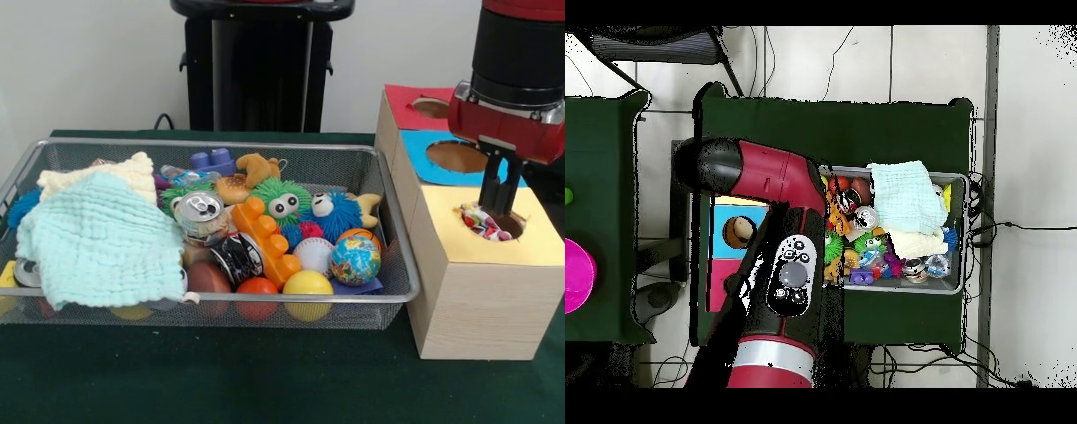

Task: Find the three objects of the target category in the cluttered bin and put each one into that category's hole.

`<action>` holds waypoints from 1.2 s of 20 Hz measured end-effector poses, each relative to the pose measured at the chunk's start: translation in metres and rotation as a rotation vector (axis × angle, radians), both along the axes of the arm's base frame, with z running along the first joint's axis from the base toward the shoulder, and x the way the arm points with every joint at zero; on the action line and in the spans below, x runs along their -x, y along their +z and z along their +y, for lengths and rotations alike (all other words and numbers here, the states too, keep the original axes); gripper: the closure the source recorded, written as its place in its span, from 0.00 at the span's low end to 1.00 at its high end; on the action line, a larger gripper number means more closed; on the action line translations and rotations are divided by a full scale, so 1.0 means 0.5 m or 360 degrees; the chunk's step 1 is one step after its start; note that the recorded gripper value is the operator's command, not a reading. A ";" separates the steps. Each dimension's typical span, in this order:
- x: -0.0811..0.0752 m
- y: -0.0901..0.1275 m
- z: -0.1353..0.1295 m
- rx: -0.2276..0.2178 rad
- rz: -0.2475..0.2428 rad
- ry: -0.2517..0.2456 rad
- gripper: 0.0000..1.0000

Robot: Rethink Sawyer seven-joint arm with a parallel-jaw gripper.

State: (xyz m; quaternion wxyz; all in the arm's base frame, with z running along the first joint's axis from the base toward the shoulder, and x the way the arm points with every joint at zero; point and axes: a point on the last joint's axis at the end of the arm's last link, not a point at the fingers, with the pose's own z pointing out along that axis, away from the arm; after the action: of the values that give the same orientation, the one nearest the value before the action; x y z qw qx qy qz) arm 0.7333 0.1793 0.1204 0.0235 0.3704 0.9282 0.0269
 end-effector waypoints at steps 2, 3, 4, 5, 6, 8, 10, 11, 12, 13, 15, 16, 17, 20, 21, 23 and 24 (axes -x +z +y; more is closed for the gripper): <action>0.001 -0.007 -0.001 0.0003 0.0003 0.0000 1.00; 0.002 -0.011 -0.001 0.0004 0.0004 0.0000 1.00; 0.002 -0.015 -0.001 0.0005 0.0006 -0.0001 1.00; 0.003 -0.020 -0.002 0.0007 0.0007 -0.0001 1.00; 0.005 -0.035 -0.003 0.0014 0.0010 -0.0001 1.00; 0.007 -0.047 -0.004 0.0018 0.0014 -0.0002 1.00; 0.011 -0.064 -0.005 0.0024 0.0021 -0.0002 1.00; 0.012 -0.068 -0.005 0.0025 0.0022 -0.0002 1.00; 0.012 -0.072 -0.005 0.0027 0.0023 -0.0003 1.00; 0.012 -0.077 -0.006 0.0028 0.0023 -0.0004 1.00; 0.011 -0.075 -0.006 0.0027 0.0020 -0.0005 1.00; 0.011 -0.075 -0.005 0.0026 0.0019 -0.0005 1.00; 0.011 -0.076 -0.005 0.0026 0.0019 -0.0006 1.00; 0.010 -0.076 -0.005 0.0026 0.0018 -0.0005 1.00; 0.010 -0.075 -0.005 0.0026 0.0018 -0.0005 1.00; 0.010 -0.075 -0.005 0.0026 0.0018 -0.0005 1.00; 0.010 -0.075 -0.005 0.0026 0.0018 -0.0005 1.00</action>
State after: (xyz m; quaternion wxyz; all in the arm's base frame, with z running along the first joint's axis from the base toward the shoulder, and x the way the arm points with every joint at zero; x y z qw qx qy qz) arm 0.7285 0.1767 0.0827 0.0213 0.3717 0.9280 0.0171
